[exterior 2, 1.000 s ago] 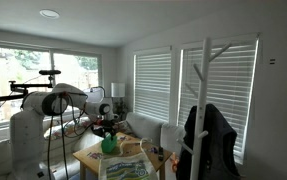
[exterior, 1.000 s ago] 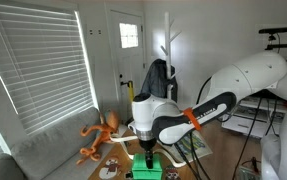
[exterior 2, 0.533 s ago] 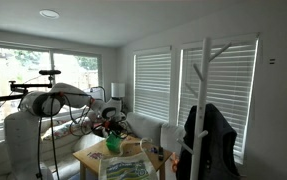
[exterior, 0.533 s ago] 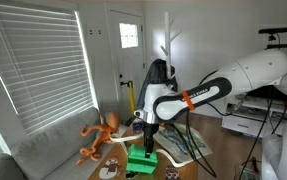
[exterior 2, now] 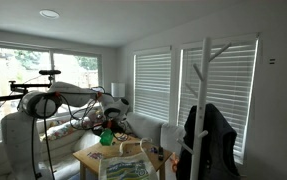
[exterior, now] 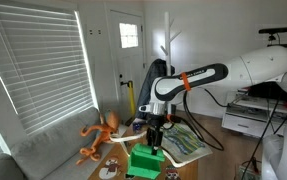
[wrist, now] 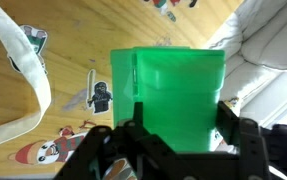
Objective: Open the green tool box
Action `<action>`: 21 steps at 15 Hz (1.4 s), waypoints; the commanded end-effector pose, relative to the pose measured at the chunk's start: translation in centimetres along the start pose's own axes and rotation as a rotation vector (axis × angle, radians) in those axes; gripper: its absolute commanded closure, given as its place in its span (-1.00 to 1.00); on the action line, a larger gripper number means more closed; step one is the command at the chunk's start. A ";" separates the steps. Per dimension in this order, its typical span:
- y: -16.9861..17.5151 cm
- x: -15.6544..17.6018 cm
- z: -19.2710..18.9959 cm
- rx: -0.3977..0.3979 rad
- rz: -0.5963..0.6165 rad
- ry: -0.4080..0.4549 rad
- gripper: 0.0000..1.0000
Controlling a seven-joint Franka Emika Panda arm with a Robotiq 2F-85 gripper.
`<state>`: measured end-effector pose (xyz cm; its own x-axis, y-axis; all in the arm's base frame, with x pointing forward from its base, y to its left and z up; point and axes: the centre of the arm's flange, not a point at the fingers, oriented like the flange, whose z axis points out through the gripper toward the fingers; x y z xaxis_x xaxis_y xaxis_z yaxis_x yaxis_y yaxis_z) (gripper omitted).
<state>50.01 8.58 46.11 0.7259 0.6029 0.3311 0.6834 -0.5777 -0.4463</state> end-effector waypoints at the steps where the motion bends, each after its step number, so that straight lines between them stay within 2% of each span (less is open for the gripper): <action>1: 0.1 -0.1 -0.2 0.012 -0.003 -0.003 -0.40; 2: 0.2 0.0 -0.2 0.018 -0.005 -0.003 0.10; 5: 1.5 -0.9 -1.9 0.183 0.070 0.069 0.10; 12: 6.4 -5.1 -3.6 0.457 0.253 0.220 0.10; 14: 8.0 -5.5 -2.9 0.524 0.298 0.248 0.10; 17: 8.7 -5.7 -1.6 0.566 0.344 0.257 0.10; 18: 8.0 -6.7 -1.5 0.518 0.328 0.243 -0.40; 20: 8.5 -6.6 -0.7 0.534 0.342 0.242 -0.40; 21: 8.6 -6.5 -0.6 0.537 0.343 0.242 0.10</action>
<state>51.19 -0.66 40.62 0.9341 0.2585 0.2462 0.3238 -0.3232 -0.8892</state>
